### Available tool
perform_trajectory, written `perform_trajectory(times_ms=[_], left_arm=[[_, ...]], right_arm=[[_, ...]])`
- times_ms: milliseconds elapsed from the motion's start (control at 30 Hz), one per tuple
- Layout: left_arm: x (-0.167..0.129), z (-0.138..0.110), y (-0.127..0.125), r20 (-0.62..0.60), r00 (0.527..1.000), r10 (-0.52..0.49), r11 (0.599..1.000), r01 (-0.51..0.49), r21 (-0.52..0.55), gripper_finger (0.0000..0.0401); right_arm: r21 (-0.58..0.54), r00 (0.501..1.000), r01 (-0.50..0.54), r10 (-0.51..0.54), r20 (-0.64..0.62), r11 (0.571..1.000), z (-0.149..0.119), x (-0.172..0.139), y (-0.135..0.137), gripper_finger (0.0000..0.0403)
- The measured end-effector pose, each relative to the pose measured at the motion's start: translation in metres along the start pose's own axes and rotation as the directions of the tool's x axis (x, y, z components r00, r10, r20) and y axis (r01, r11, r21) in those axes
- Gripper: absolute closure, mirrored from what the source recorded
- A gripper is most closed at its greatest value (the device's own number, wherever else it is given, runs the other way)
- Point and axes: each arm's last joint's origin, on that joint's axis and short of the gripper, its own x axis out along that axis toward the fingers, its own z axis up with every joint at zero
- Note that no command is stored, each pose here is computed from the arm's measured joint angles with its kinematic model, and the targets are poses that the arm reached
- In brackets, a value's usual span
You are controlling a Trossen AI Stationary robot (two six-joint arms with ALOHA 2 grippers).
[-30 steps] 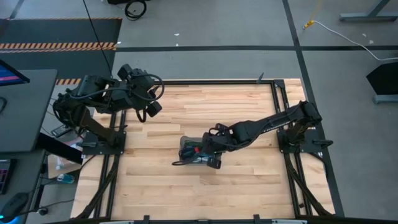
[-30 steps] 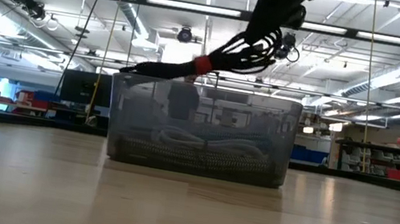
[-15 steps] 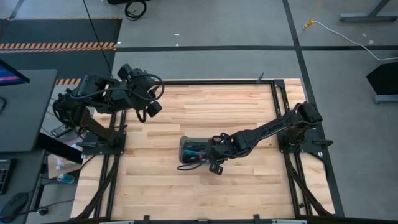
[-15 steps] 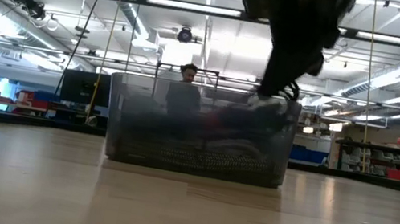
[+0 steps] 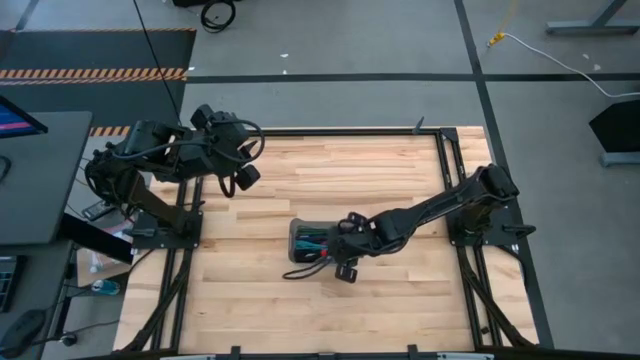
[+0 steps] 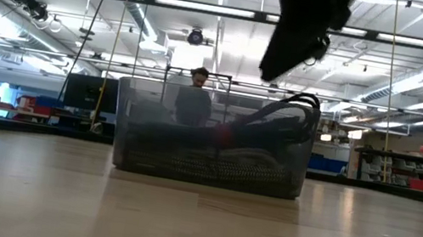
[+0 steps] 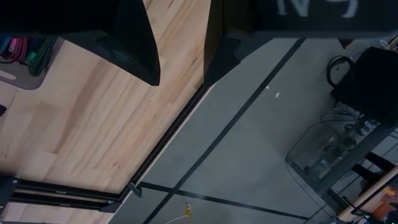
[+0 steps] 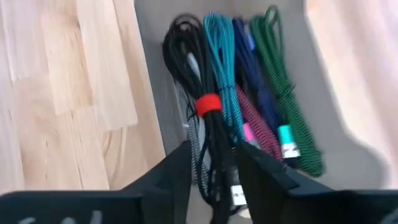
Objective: Pick and place USB-C Cables
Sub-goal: Adjust the black bin
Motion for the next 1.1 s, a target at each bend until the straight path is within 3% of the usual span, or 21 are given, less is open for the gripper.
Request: perform_trajectory(times_ms=[233,500,667,1100], left_arm=[[0.000,0.000,0.000,0.000,1.000,0.000,1.000,0.000,0.000,0.0271],[0.000,0.000,0.000,0.000,1.000,0.000,1.000,0.000,0.001,0.0271],[0.000,0.000,0.000,0.000,1.000,0.000,1.000,0.000,0.002,0.0271],[0.000,0.000,0.000,0.000,1.000,0.000,1.000,0.000,0.001,0.0271]], right_arm=[[-0.102,0.992,0.113,-0.106,0.072,0.988,0.026,-0.026,-0.007,0.0252],[-0.120,0.998,0.035,-0.041,-0.049,0.992,0.036,-0.012,-0.046,0.0252],[-0.138,0.991,-0.100,0.086,-0.105,0.985,0.045,-0.005,-0.066,0.0252],[-0.151,0.978,-0.117,0.087,-0.190,0.982,0.054,0.030,-0.116,0.0252]])
